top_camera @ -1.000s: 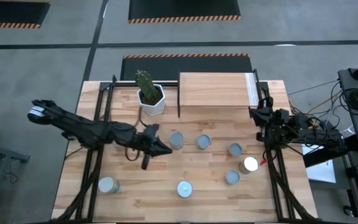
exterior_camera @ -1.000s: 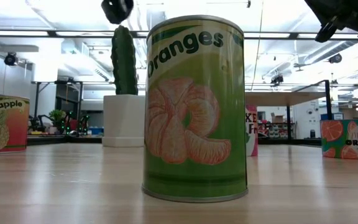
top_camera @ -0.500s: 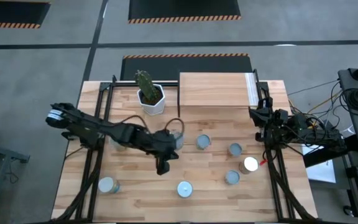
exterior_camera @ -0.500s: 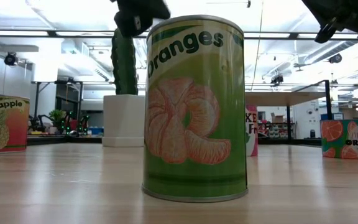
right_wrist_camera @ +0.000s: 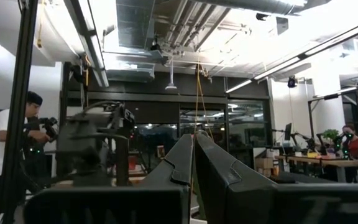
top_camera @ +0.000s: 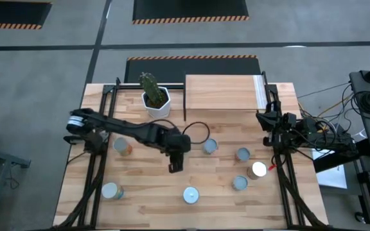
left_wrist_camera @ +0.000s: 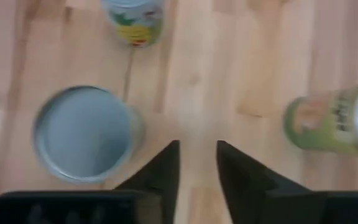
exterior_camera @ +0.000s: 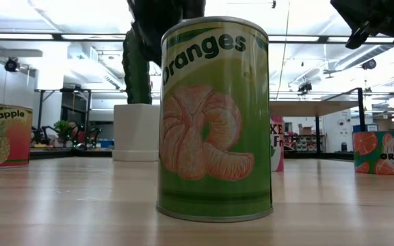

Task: Pick and place cans onto a shelf
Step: Put the canned cherries on the shelf

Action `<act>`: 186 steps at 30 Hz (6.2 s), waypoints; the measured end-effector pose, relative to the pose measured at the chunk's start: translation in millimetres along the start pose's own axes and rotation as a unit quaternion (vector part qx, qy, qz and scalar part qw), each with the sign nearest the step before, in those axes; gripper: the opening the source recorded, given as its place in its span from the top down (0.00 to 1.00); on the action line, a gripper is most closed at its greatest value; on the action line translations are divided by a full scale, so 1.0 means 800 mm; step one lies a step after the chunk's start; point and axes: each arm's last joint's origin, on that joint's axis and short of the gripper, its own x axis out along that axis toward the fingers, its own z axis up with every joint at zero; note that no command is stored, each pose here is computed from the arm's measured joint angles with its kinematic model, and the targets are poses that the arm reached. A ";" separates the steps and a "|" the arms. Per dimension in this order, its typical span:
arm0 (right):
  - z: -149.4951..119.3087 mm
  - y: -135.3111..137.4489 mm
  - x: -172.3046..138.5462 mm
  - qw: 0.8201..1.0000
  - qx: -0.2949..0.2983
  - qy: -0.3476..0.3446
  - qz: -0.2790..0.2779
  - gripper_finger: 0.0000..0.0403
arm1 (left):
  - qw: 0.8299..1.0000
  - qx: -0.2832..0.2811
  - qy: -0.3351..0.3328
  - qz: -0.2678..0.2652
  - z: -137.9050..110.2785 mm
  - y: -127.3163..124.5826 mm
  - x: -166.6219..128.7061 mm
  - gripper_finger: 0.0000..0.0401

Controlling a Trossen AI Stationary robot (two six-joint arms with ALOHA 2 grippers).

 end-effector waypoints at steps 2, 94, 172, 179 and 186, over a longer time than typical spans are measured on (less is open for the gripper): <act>0.000 0.000 0.000 1.000 0.000 0.001 0.000 0.98 | 1.000 -0.002 0.000 0.015 0.003 0.012 0.004 0.64; -0.004 0.000 0.000 0.999 -0.038 0.018 0.001 0.98 | 0.935 -0.139 -0.283 0.162 0.139 0.217 -0.239 0.21; -0.011 -0.001 0.001 0.997 -0.061 0.045 -0.022 0.98 | 0.975 0.000 -0.163 0.152 0.170 0.247 -0.106 0.80; -0.011 -0.001 0.001 0.997 -0.061 0.046 -0.022 0.98 | 0.979 -0.001 -0.138 0.150 0.172 0.256 -0.074 0.93; -0.011 -0.001 0.001 0.997 -0.063 0.048 -0.022 0.98 | 0.980 0.012 -0.126 0.151 0.170 0.257 -0.072 0.96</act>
